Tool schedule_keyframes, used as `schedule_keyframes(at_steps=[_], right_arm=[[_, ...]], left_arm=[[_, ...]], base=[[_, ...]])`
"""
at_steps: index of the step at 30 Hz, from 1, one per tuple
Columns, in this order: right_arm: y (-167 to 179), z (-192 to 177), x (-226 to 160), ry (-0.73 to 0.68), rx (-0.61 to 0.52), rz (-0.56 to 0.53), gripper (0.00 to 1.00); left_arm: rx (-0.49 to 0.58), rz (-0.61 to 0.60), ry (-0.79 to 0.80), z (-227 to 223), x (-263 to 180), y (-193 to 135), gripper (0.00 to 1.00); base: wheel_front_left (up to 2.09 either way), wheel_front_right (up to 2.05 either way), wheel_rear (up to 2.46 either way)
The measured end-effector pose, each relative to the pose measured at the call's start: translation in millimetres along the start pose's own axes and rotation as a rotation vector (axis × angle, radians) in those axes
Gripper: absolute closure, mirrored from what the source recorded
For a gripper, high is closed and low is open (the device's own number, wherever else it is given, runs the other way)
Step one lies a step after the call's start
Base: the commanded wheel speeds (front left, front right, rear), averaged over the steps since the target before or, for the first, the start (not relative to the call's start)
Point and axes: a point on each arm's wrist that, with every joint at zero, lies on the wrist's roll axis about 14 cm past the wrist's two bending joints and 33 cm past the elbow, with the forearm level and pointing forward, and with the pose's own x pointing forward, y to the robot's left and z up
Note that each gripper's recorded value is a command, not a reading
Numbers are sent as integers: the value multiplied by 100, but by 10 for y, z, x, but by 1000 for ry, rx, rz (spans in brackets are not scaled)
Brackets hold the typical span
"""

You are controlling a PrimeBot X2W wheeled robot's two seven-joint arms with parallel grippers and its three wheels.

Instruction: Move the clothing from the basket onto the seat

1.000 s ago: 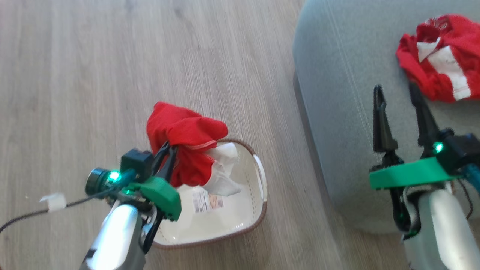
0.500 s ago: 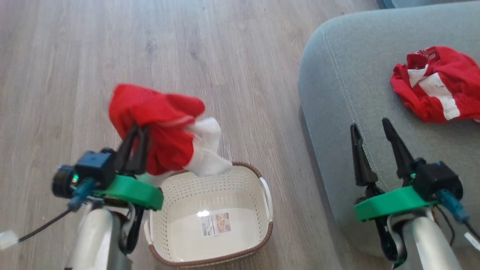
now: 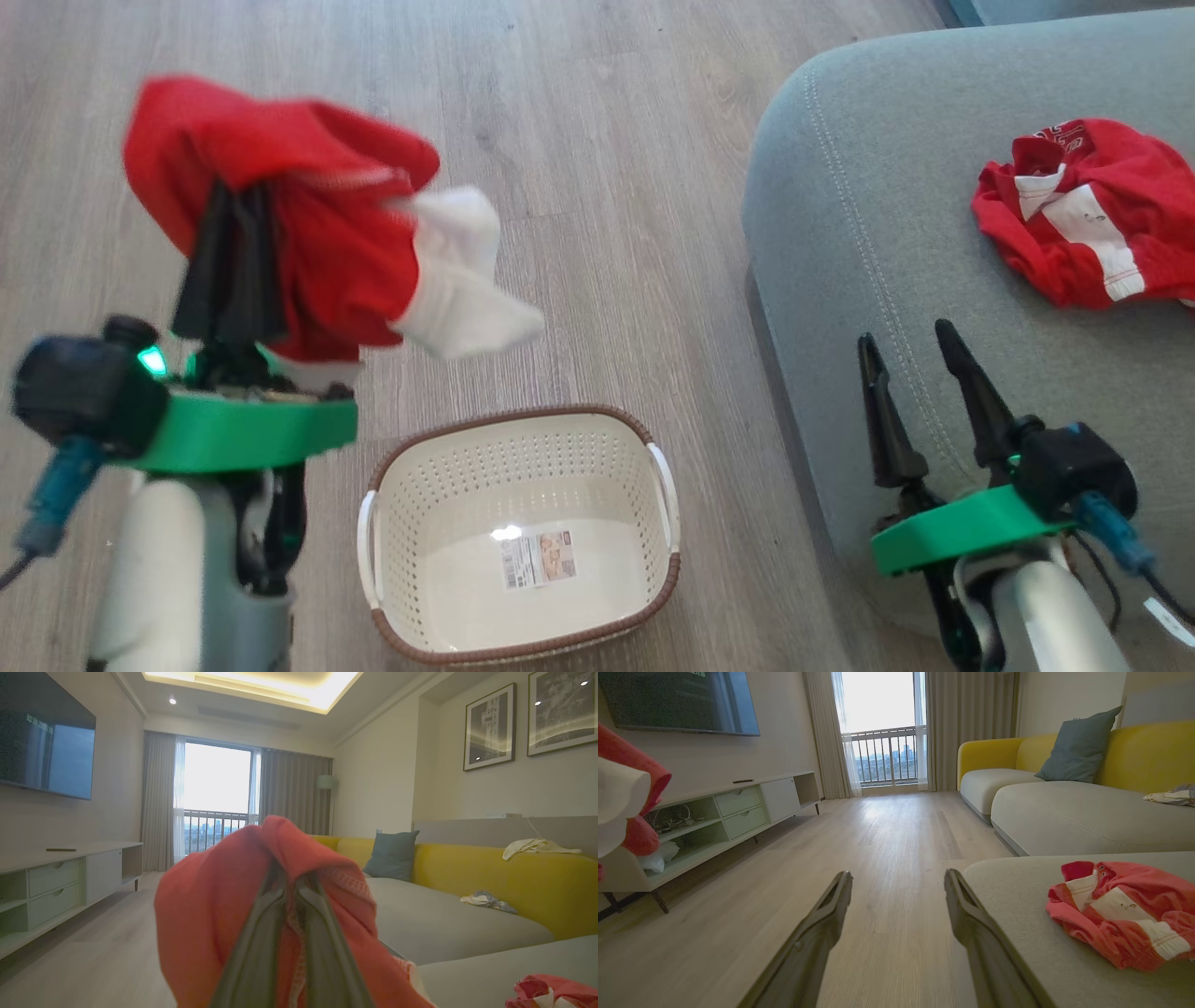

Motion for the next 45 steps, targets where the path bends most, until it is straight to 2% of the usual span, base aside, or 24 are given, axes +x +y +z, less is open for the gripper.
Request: schedule_keyframes(at_steps=[4, 8, 17, 23, 27, 45], right_arm=[[102, -57, -22, 17, 14, 27, 0], [220, -34, -14, 9, 26, 60, 0], [635, 69, -24, -21, 56, 193, 0], [852, 107, -86, -23, 71, 288, 0], [998, 97, -138, -10, 121, 340, 0], [1318, 106, -29, -10, 82, 492, 0]], left_arm=[[-22, -16, -99, 280, 119, -57, 100], [-36, -40, -111, 313, 133, -137, 100], [-61, -185, -37, 73, 70, -562, 100], [-53, -230, 41, -186, 6, -690, 100], [-52, -258, 75, -300, -32, -769, 100], [-73, -403, 131, -443, -226, -1200, 100]], base=[[0, 0, 0], [0, 0, 0], [0, 0, 0], [0, 0, 0], [0, 0, 0], [0, 0, 0]])
